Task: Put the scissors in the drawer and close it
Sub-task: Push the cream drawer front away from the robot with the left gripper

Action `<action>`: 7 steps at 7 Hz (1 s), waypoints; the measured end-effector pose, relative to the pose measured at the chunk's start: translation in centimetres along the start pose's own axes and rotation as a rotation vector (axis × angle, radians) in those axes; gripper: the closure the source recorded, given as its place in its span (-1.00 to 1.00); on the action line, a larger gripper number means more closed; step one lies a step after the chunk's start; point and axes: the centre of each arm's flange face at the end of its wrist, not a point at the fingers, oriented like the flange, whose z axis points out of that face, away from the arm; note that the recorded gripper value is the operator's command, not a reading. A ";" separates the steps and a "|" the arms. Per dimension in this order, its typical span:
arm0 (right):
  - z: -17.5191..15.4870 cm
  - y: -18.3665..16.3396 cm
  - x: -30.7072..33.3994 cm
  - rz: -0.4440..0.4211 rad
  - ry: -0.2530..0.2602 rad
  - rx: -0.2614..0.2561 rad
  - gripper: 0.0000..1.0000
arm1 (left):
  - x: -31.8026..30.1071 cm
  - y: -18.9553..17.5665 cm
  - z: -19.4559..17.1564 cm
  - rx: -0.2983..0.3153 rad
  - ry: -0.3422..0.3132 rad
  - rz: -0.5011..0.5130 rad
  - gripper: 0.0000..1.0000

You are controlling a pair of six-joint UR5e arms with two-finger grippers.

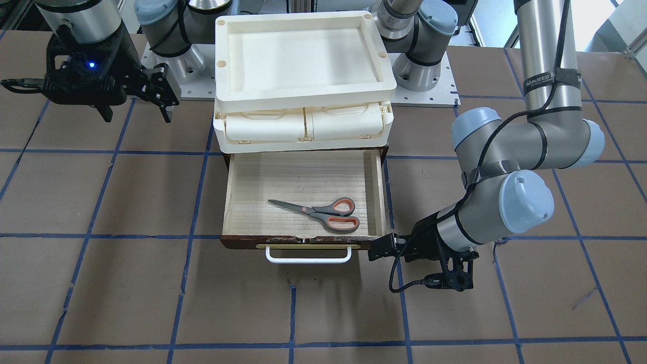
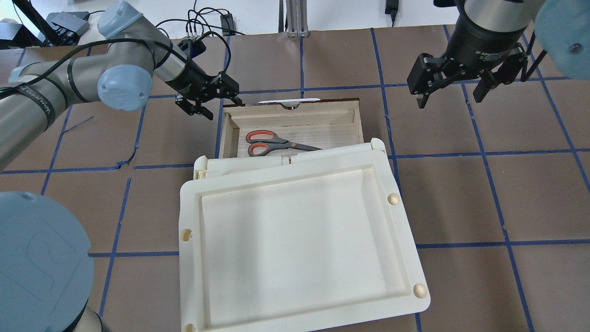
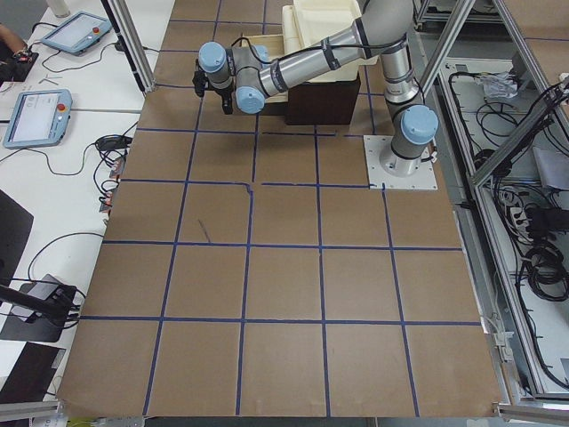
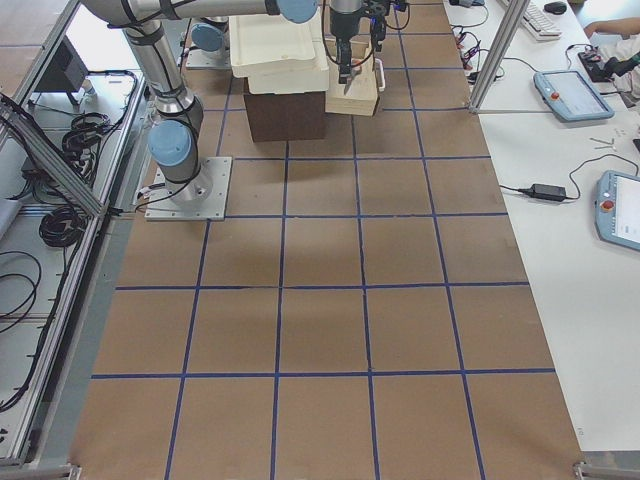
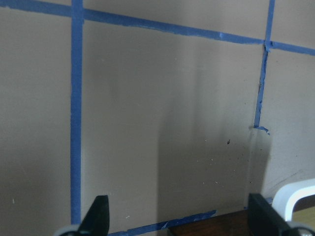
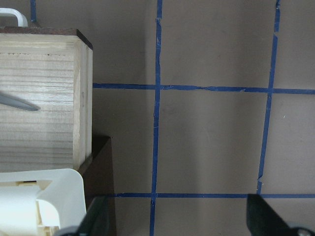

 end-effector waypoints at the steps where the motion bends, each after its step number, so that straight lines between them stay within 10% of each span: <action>1: 0.1 0.0 0.0 0.003 -0.003 0.000 -1.00 | 0.0 0.4 0.1 -0.030 -0.002 -0.024 -1.00; 7: 0.4 -0.1 0.0 -0.002 -0.003 -0.005 -1.00 | 0.5 4.3 -1.1 -0.222 -0.023 -0.223 -1.00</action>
